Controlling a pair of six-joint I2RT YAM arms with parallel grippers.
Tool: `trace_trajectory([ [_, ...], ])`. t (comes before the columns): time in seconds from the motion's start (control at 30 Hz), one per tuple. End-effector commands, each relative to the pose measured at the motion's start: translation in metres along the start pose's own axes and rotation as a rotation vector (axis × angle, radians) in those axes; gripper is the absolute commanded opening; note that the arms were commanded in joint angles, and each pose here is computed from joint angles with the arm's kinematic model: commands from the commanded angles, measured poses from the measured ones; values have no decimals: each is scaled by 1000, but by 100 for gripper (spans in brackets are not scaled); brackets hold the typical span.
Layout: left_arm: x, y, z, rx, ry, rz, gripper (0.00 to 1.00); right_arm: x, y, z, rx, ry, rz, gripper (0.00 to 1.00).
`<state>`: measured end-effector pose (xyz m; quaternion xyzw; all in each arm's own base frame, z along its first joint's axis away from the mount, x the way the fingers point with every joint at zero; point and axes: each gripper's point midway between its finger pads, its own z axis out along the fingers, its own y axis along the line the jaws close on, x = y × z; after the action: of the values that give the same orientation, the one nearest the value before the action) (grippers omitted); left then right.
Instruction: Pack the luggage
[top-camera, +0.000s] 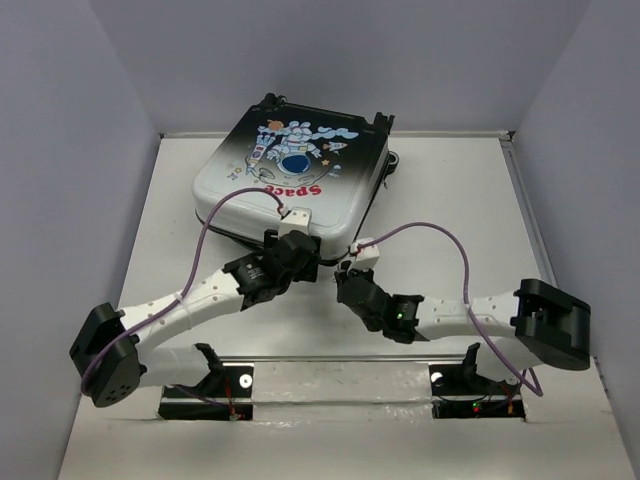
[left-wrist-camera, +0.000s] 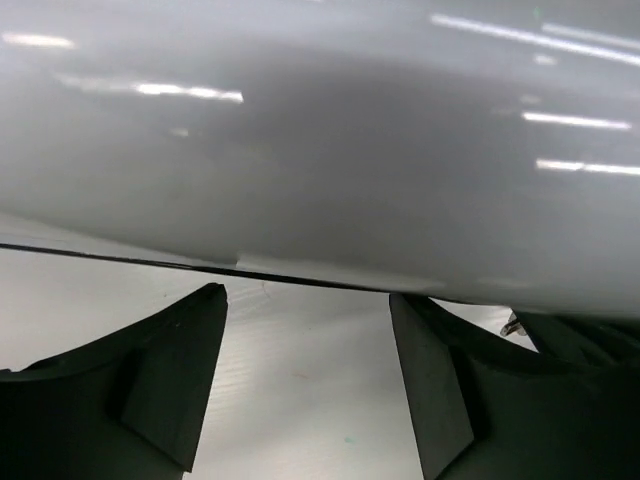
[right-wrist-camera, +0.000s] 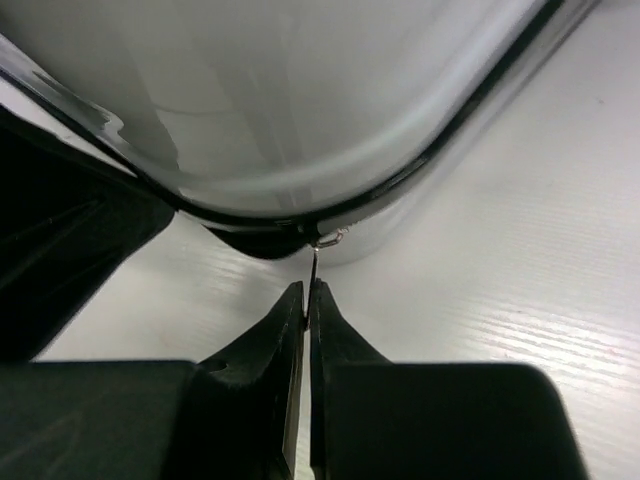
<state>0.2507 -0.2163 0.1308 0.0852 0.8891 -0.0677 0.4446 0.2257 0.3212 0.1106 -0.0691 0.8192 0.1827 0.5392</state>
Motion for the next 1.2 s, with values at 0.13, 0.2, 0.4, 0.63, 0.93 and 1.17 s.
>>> trace_trajectory([
  [0.13, -222, 75, -98, 106, -527, -431, 89, 42, 14, -92, -329, 216, 132, 7],
  [0.2, -236, 84, -117, 145, -550, -438, 90, 44, -18, -108, -267, 238, 168, 7],
  [0.4, -251, 130, -143, -1, -576, -416, 93, 23, -59, -135, -216, 207, 218, 45],
  [0.63, -256, 207, -74, -87, -490, -547, 78, -53, -90, -106, 35, 100, 128, 8],
  [0.93, -209, 309, 32, -217, -343, -799, 76, -141, -171, 9, 84, 21, 242, 7],
  [1.17, -156, 319, 120, -184, -118, -839, 77, -137, -191, 87, 98, 118, 322, 7],
])
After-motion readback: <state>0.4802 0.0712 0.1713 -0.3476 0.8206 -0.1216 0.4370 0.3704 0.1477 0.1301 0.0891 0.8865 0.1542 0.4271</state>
